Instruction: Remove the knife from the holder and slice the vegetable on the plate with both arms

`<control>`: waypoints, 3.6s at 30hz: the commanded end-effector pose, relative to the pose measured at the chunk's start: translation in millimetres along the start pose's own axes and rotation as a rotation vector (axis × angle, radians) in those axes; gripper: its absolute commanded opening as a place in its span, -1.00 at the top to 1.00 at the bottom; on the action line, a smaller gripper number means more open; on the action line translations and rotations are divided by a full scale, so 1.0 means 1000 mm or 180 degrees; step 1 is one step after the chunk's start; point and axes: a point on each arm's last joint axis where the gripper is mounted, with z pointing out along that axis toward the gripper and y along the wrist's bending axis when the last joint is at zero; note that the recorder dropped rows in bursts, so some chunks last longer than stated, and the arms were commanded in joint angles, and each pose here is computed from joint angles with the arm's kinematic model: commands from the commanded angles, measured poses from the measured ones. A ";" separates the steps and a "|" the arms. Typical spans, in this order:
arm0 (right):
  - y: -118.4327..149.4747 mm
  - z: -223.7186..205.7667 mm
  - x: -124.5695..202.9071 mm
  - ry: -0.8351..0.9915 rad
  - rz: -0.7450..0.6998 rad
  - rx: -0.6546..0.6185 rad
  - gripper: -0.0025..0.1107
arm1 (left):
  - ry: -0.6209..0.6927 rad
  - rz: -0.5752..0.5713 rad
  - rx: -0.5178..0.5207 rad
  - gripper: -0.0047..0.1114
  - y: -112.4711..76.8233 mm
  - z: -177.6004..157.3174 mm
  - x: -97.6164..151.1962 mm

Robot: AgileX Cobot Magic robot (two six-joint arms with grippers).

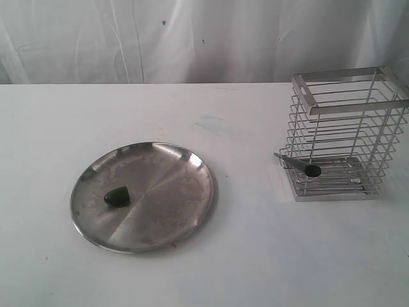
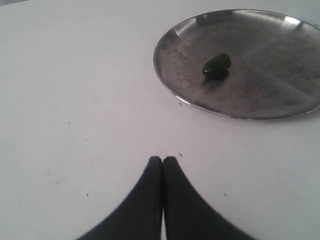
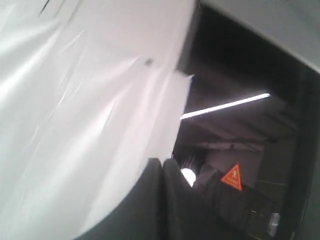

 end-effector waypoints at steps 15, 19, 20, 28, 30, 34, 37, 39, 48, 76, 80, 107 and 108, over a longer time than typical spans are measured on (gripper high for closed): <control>0.011 -0.004 0.137 0.2300 0.2679 0.3472 0.96 | -0.0009 -0.0018 0.0043 0.92 -0.001 0.000 0.001; 0.054 0.014 0.133 0.2070 0.4892 0.2160 0.96 | -0.0009 -0.0018 0.0043 0.92 -0.001 0.000 0.001; 0.060 0.020 0.128 0.1989 0.5162 0.1850 0.96 | -0.0009 -0.0018 0.0043 0.92 -0.001 0.000 0.001; 0.104 0.043 0.116 0.2947 0.3115 -0.0620 0.96 | -0.0009 -0.0018 0.0043 0.92 -0.001 0.000 0.001; 0.117 0.053 0.123 0.3260 0.2912 -0.0929 0.96 | -0.0009 -0.0018 0.0043 0.92 -0.001 0.000 0.001; 0.137 0.072 0.141 0.3800 0.2233 -0.1554 0.96 | -0.0009 -0.0018 0.0043 0.92 -0.001 0.000 0.001; 0.142 0.080 0.152 0.4150 0.1784 -0.1792 0.96 | -0.0009 -0.0018 0.0043 0.92 -0.001 0.000 0.001; 0.137 0.082 0.156 0.4286 0.1533 -0.1703 0.96 | -0.0009 -0.0018 0.0043 0.92 -0.001 0.000 0.001; 0.111 0.080 0.134 0.4643 0.0666 -0.1815 0.96 | -0.0009 -0.0018 0.0043 0.92 -0.001 0.000 0.001; 0.266 0.087 0.034 0.3828 -0.2157 -0.4136 0.96 | -0.0009 -0.0018 0.0043 0.92 -0.001 0.000 0.001; 0.291 0.085 0.045 0.3504 -0.2888 -0.3979 0.96 | -0.0009 -0.0018 0.0043 0.92 -0.001 0.000 0.001; 0.336 0.077 0.085 0.3452 -0.3523 -0.3432 -0.22 | -0.0009 -0.0018 0.0043 0.92 -0.001 0.000 0.001; 0.338 0.076 0.086 0.3465 -0.3530 -0.3429 -0.18 | -0.0009 -0.0018 0.0043 0.92 -0.001 0.000 0.001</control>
